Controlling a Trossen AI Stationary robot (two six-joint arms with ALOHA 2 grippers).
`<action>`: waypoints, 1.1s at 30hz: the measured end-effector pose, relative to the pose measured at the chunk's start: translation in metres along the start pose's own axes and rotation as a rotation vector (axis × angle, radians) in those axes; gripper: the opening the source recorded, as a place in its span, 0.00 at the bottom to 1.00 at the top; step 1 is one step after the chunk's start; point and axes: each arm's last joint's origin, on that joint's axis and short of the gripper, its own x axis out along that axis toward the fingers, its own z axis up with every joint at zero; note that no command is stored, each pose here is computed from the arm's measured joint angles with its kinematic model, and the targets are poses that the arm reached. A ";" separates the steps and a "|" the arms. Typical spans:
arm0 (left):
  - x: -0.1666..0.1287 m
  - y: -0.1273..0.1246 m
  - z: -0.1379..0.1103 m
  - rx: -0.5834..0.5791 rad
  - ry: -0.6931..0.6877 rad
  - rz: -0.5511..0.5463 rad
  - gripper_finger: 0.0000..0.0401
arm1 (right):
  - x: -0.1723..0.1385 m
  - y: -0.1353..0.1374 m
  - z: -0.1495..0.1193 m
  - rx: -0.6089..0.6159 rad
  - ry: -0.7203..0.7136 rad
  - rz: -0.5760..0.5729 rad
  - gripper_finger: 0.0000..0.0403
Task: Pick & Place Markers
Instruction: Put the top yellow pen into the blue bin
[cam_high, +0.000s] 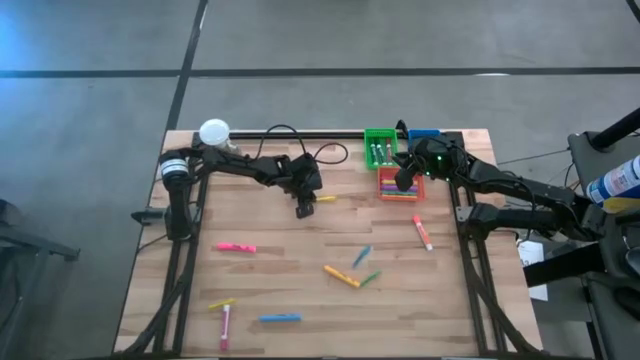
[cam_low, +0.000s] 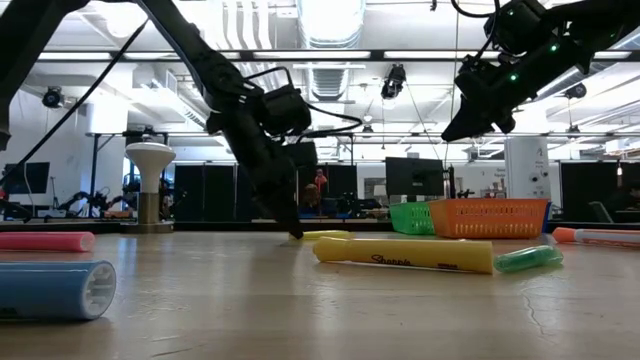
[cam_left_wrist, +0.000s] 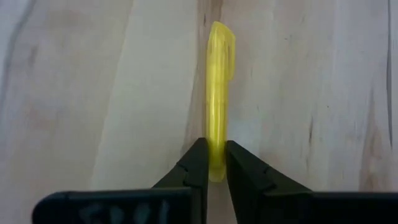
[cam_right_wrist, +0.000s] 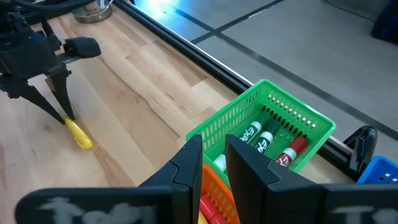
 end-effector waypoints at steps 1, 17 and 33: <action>0.000 0.000 0.000 0.000 0.000 -0.002 0.11 | 0.000 0.000 0.000 0.000 0.000 0.001 0.16; 0.001 -0.001 -0.010 0.005 0.072 -0.010 0.04 | 0.000 0.000 0.000 -0.001 0.005 0.001 0.16; -0.044 -0.014 -0.002 -0.082 -0.284 -0.177 0.04 | 0.013 0.020 -0.041 0.135 -0.123 0.371 0.21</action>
